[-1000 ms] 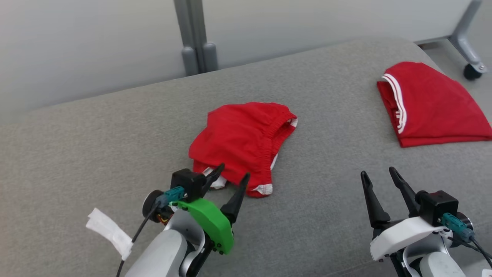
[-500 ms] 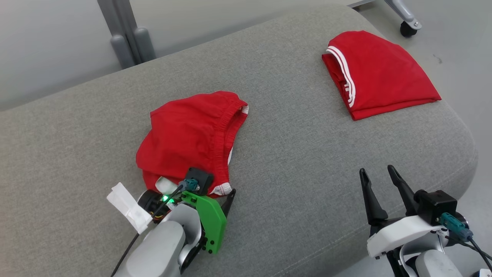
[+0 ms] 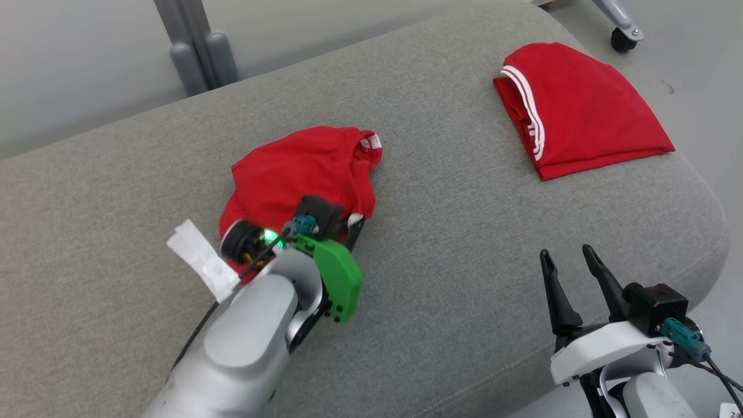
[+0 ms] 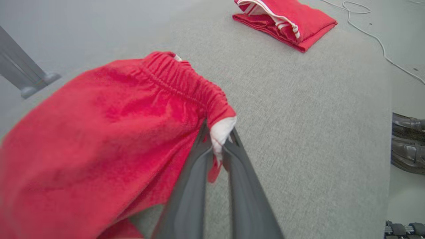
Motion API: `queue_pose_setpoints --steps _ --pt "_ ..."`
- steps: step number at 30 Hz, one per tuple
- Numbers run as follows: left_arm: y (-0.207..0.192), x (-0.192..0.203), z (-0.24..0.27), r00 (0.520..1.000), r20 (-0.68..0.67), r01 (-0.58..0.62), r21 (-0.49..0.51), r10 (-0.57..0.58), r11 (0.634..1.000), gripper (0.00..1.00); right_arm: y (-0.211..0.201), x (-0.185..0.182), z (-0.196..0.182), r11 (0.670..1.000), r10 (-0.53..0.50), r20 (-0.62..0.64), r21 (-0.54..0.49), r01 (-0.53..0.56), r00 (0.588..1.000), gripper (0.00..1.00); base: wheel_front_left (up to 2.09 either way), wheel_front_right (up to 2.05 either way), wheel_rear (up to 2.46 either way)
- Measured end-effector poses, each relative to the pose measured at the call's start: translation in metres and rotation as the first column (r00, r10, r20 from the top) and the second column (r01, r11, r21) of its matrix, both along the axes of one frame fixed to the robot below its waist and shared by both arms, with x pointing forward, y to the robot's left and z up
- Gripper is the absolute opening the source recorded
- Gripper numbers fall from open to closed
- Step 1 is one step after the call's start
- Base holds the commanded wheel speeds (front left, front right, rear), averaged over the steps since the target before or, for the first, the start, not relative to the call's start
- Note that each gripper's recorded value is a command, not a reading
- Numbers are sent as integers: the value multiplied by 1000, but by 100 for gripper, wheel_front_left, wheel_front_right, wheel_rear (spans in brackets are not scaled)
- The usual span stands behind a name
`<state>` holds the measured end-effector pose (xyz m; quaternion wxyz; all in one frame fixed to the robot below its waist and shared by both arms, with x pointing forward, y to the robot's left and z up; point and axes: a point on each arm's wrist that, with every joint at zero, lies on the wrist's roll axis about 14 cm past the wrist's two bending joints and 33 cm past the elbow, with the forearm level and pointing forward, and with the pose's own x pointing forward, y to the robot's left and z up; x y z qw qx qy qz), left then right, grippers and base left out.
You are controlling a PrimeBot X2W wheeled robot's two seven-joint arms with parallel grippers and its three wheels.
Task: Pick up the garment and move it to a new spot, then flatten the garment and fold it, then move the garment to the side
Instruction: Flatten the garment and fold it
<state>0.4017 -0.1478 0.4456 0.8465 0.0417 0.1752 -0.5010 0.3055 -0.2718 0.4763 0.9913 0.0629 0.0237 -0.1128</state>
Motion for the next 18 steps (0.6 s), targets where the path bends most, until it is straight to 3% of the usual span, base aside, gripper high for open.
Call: queue_pose_setpoints --steps 3,6,11,14,17,18 --pt "-18 14 55 995 99 16 -148 -1 989 0 4 3 0 1000 14 2 3 -14 1000 100 0 0 0" --pt "-31 23 116 982 186 47 -303 10 952 0 9 6 0 999 31 5 6 -31 1000 100 0 0 0" --pt "-44 14 218 961 278 151 -553 11 819 0 15 10 7 998 56 28 3 -56 998 100 0 0 0" --pt "-43 8 261 950 309 179 -642 37 746 0 14 10 8 998 60 29 -3 -60 998 100 0 0 0" --pt "-36 11 278 953 292 151 -686 79 712 0 16 11 7 997 72 26 -5 -72 997 100 0 0 0" --pt "-33 15 277 953 284 128 -685 101 717 0 17 13 7 997 77 23 -5 -77 997 100 0 0 0"
